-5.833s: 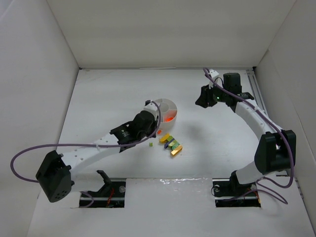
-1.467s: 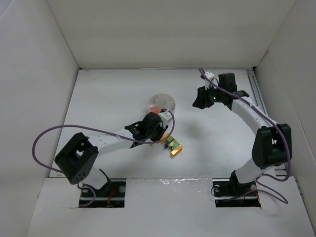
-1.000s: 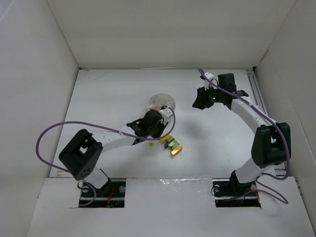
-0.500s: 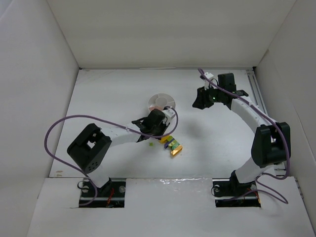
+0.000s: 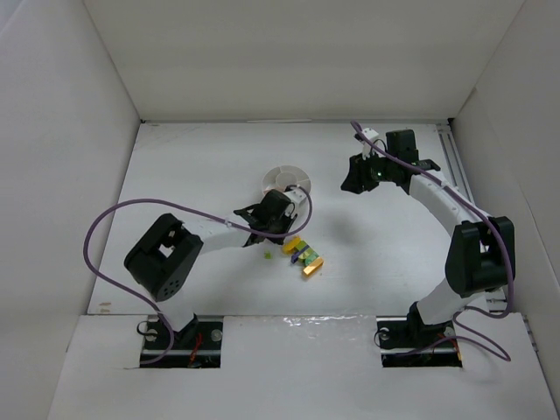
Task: Sort the legos into containers by color
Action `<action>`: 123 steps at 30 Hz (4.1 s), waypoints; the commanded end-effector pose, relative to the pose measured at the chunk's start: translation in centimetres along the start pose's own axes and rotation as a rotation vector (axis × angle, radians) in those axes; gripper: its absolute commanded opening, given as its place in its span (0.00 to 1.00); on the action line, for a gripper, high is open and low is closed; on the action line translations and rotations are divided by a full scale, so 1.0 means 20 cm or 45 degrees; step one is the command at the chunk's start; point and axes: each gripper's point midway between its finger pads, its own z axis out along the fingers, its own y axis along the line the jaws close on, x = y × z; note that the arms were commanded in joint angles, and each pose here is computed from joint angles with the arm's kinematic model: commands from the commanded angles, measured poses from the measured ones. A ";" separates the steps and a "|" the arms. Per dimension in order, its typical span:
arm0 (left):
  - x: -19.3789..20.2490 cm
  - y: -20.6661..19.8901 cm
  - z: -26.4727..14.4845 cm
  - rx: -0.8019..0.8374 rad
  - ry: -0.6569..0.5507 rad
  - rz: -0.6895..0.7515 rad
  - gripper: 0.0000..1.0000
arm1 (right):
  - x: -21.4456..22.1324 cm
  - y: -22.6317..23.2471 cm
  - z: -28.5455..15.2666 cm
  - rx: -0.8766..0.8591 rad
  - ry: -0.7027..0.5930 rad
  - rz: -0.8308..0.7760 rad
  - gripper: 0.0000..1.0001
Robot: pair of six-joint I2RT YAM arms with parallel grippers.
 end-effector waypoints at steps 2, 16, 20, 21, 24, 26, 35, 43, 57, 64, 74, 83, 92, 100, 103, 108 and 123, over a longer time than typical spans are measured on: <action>-0.07 0.02 0.00 -0.016 -0.025 -0.032 0.20 | -0.10 0.02 -0.01 -0.009 -0.052 -0.059 0.47; -0.20 0.00 -0.15 0.034 -0.203 0.061 0.25 | -0.09 0.02 -0.01 -0.010 -0.043 -0.052 0.47; -0.18 0.01 -0.11 0.020 -0.157 0.061 0.25 | -0.09 0.02 -0.01 -0.010 -0.043 -0.052 0.47; -0.18 0.01 -0.11 0.020 -0.157 0.061 0.25 | -0.09 0.02 -0.01 -0.010 -0.043 -0.052 0.47; -0.18 0.00 -0.10 0.031 -0.152 0.062 0.25 | -0.11 0.02 -0.02 -0.009 -0.052 -0.059 0.47; -0.19 0.00 -0.09 0.031 -0.150 0.062 0.25 | -0.11 0.02 -0.02 -0.009 -0.052 -0.071 0.47; -0.13 0.04 -0.02 -0.032 -0.056 0.064 0.25 | -0.10 0.01 0.00 -0.010 -0.043 -0.064 0.47; -0.14 0.10 -0.02 -0.073 -0.069 0.042 0.28 | -0.08 0.01 0.01 -0.013 -0.024 -0.051 0.47; -0.19 0.13 -0.04 -0.064 -0.127 0.046 0.35 | -0.10 0.02 0.00 -0.023 -0.035 -0.057 0.47; -0.23 0.16 -0.01 -0.085 -0.125 0.047 0.39 | -0.09 0.02 0.00 -0.024 -0.025 -0.051 0.47; -0.20 0.15 0.04 -0.054 -0.058 0.054 0.37 | -0.08 0.01 0.02 -0.026 -0.016 -0.044 0.47; -0.14 0.12 0.05 -0.002 -0.010 0.055 0.36 | -0.08 0.00 0.02 -0.026 -0.016 -0.056 0.47; -0.09 0.11 0.04 0.010 0.013 0.043 0.33 | -0.09 0.01 0.01 -0.026 -0.016 -0.056 0.47; -0.12 0.10 0.04 0.024 0.002 0.043 0.26 | -0.08 0.02 0.04 -0.036 -0.003 -0.056 0.47; -0.11 0.10 0.07 0.009 0.027 0.016 0.29 | -0.08 0.02 0.04 -0.036 -0.003 -0.056 0.47; -0.11 0.10 0.09 0.009 0.039 0.004 0.37 | -0.08 0.02 0.04 -0.036 -0.003 -0.056 0.47; -0.07 0.09 0.07 0.020 0.063 0.004 0.26 | -0.08 0.02 0.04 -0.036 -0.003 -0.056 0.47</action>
